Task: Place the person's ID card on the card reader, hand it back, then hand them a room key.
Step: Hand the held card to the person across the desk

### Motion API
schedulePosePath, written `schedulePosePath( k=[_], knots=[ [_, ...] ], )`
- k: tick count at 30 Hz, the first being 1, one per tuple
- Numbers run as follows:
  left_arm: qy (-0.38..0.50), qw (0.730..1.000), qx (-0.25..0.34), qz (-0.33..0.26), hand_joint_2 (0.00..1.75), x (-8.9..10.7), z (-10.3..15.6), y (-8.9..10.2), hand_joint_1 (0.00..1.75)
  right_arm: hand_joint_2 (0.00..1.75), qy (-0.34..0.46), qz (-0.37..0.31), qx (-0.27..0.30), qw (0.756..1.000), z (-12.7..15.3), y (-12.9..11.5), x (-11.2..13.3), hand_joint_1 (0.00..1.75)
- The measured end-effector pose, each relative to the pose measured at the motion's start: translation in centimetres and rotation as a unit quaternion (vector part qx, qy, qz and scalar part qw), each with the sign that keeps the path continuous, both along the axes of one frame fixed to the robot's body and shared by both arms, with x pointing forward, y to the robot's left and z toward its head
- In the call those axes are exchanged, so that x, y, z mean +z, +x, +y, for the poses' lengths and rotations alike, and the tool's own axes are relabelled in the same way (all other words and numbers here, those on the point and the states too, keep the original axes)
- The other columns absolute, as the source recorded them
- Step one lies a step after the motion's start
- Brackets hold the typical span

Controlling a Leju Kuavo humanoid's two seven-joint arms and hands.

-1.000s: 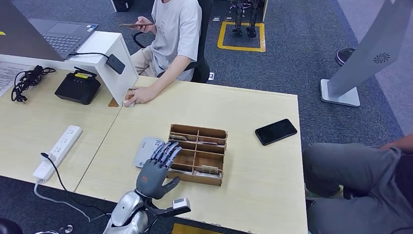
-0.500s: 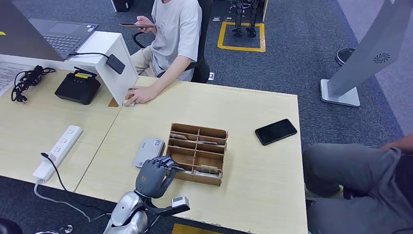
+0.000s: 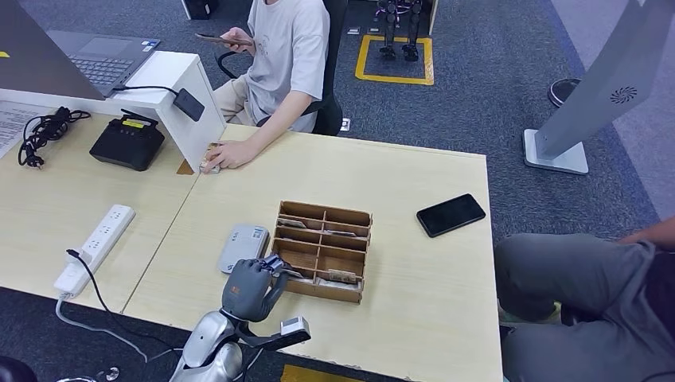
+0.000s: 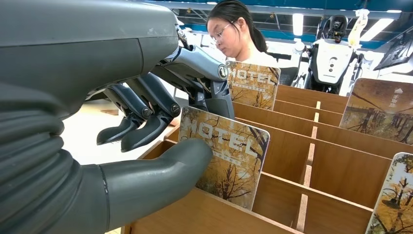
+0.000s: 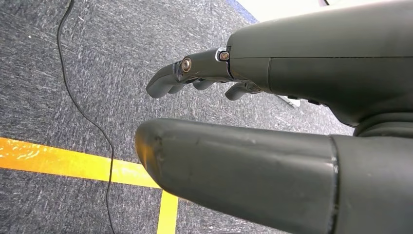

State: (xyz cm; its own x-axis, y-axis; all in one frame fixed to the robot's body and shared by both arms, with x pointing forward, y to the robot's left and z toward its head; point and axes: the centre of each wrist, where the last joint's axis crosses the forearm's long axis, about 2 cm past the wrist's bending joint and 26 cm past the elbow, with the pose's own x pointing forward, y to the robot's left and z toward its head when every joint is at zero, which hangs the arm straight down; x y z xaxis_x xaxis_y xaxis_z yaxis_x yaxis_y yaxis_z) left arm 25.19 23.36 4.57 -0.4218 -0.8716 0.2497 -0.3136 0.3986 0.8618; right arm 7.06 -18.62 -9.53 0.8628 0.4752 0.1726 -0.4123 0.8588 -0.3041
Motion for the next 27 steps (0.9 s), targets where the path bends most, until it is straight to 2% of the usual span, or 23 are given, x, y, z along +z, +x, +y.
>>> schedulePosePath(
  k=[10,14,16,18,22,24,27],
  knots=[
    [-0.024,1.0,0.004,0.0,1.75,0.0,0.1,0.2,1.73,0.0,-0.001,0.0,0.003,1.0,0.0,0.0,0.0,0.0],
    [-0.055,0.998,0.018,-0.013,1.75,1.1,0.8,1.6,1.75,0.0,-0.001,-0.001,0.007,1.0,0.0,0.0,0.0,0.0],
    [-0.081,0.996,0.022,-0.023,1.75,2.8,1.3,3.1,1.75,0.0,-0.001,-0.002,0.009,1.0,0.0,0.0,0.0,0.0],
    [-0.114,0.993,0.014,-0.032,1.75,5.4,1.8,5.1,1.75,0.0,-0.001,-0.004,0.01,1.0,0.0,0.0,0.0,0.0],
    [-0.165,0.983,-0.039,-0.064,1.75,12.3,2.6,8.7,1.75,0.0,0.002,-0.01,0.009,1.0,0.0,0.0,0.0,0.0],
    [-0.164,0.981,-0.055,-0.089,1.75,14.7,2.7,9.4,1.75,0.0,0.002,-0.01,0.009,1.0,0.0,0.0,0.0,0.0],
    [-0.157,0.979,-0.068,-0.113,1.75,16.1,2.7,9.3,1.73,0.0,0.002,-0.01,0.008,1.0,0.0,0.0,0.0,0.0]
  ],
)
